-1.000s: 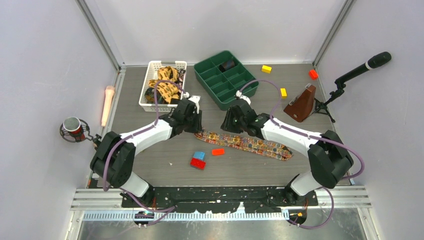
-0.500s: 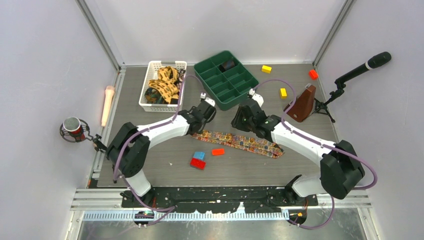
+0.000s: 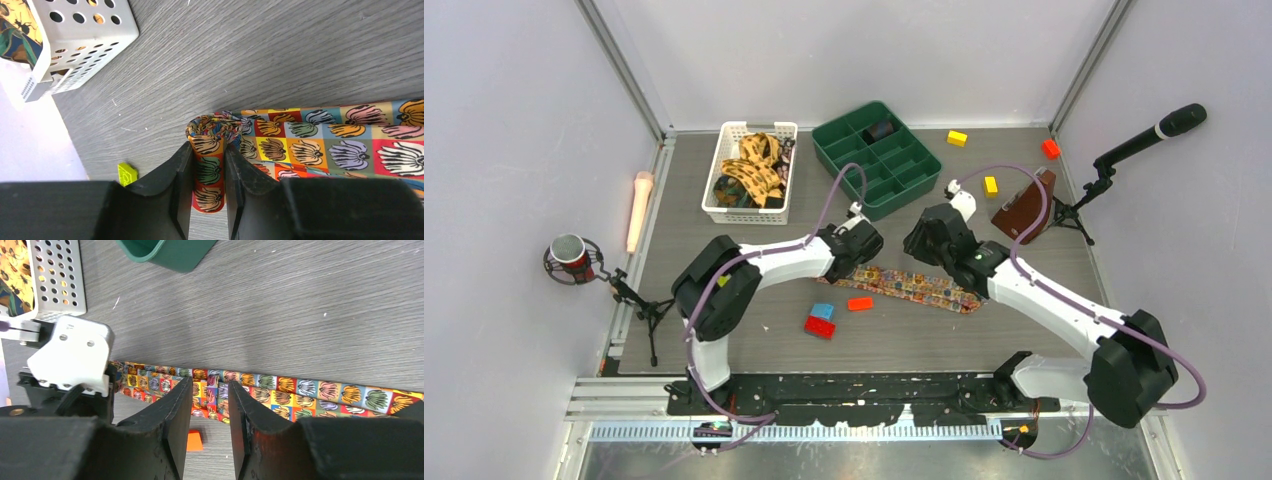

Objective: Roll the ties
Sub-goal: Roll the tie at the center of the board.

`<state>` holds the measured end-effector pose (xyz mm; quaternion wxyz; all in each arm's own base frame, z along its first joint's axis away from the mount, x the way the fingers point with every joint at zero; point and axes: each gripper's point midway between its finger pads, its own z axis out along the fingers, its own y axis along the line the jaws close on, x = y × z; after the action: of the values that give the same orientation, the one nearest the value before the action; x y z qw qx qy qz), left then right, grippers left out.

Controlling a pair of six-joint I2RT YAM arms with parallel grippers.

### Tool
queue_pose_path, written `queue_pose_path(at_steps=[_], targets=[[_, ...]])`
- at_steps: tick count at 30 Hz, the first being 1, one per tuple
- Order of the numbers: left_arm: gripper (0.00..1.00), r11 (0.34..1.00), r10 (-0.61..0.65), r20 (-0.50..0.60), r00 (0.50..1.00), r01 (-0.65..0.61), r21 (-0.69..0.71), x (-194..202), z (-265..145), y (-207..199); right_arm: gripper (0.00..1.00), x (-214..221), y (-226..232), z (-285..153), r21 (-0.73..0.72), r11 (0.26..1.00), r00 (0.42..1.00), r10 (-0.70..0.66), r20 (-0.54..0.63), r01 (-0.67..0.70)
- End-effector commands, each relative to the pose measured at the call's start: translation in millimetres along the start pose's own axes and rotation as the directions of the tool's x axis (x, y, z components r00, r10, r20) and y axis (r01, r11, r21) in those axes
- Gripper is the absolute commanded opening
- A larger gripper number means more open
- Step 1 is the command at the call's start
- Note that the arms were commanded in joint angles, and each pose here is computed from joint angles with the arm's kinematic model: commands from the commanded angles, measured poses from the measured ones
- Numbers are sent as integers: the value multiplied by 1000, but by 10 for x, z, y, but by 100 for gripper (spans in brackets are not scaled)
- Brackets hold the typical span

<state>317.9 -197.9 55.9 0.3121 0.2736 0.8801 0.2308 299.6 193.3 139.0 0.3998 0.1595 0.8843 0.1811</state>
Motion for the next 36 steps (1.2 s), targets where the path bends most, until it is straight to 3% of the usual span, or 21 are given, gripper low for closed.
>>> queue_pose_path(at_steps=[1,11,36], targets=[[28,992,60,-1,998,-59,-110,-64,-25,78,39,-265,-36,-132,1,998,991,58,119,-59],[42,991,58,-4,998,-58,-125,-103,-102,-89,41,-242,-87,-125,10,997,990,71,122,-73],[45,988,-100,-25,995,102,115,-172,-199,-579,45,-318,-147,-221,9,997,983,77,169,-80]])
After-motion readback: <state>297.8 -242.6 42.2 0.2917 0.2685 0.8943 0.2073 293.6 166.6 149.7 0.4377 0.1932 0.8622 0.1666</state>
